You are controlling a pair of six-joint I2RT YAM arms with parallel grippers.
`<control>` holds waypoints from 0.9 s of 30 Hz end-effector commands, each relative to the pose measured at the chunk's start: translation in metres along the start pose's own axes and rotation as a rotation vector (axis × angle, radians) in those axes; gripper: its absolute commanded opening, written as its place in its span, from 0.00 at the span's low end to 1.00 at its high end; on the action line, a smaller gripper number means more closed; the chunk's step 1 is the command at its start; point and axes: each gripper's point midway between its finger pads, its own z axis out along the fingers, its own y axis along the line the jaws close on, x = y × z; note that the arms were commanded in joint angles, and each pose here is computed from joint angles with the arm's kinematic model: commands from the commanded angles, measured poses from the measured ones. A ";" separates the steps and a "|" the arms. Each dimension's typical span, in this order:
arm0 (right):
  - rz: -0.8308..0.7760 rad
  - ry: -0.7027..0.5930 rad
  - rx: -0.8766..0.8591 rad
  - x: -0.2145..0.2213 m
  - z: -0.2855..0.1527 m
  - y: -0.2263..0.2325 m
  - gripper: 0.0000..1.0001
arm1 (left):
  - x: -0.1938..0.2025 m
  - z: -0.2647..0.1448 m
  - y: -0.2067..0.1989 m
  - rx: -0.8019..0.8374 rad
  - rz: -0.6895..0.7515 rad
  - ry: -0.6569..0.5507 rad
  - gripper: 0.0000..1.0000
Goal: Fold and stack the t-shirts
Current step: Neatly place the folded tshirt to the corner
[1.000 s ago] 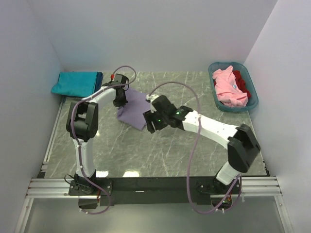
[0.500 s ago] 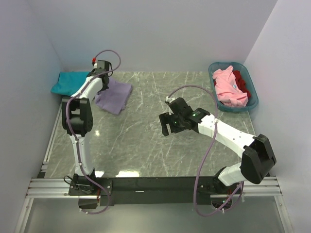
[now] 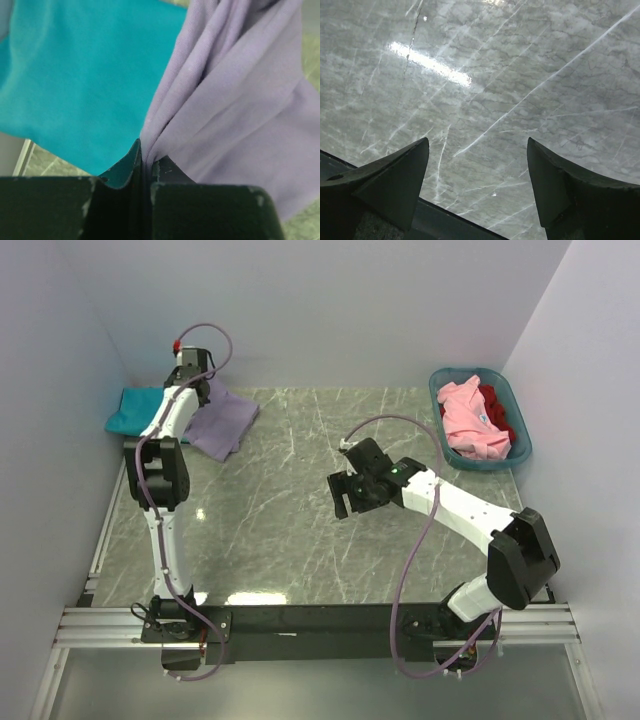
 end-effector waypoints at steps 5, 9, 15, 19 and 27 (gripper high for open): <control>0.011 -0.028 0.004 -0.020 -0.009 -0.003 0.85 | -0.075 -0.020 0.033 0.054 -0.162 -0.157 0.01; 0.017 -0.042 -0.003 -0.028 -0.014 -0.005 0.85 | -0.089 -0.024 0.051 0.065 -0.184 -0.171 0.01; 0.012 -0.037 -0.004 -0.033 -0.014 -0.004 0.83 | -0.106 -0.025 0.083 0.039 -0.162 -0.196 0.01; 0.013 -0.029 -0.003 -0.034 -0.015 -0.004 0.81 | -0.113 -0.023 0.095 0.025 -0.155 -0.208 0.01; 0.014 -0.013 0.008 -0.033 -0.015 -0.005 0.80 | -0.111 -0.013 0.129 -0.028 -0.201 -0.198 0.01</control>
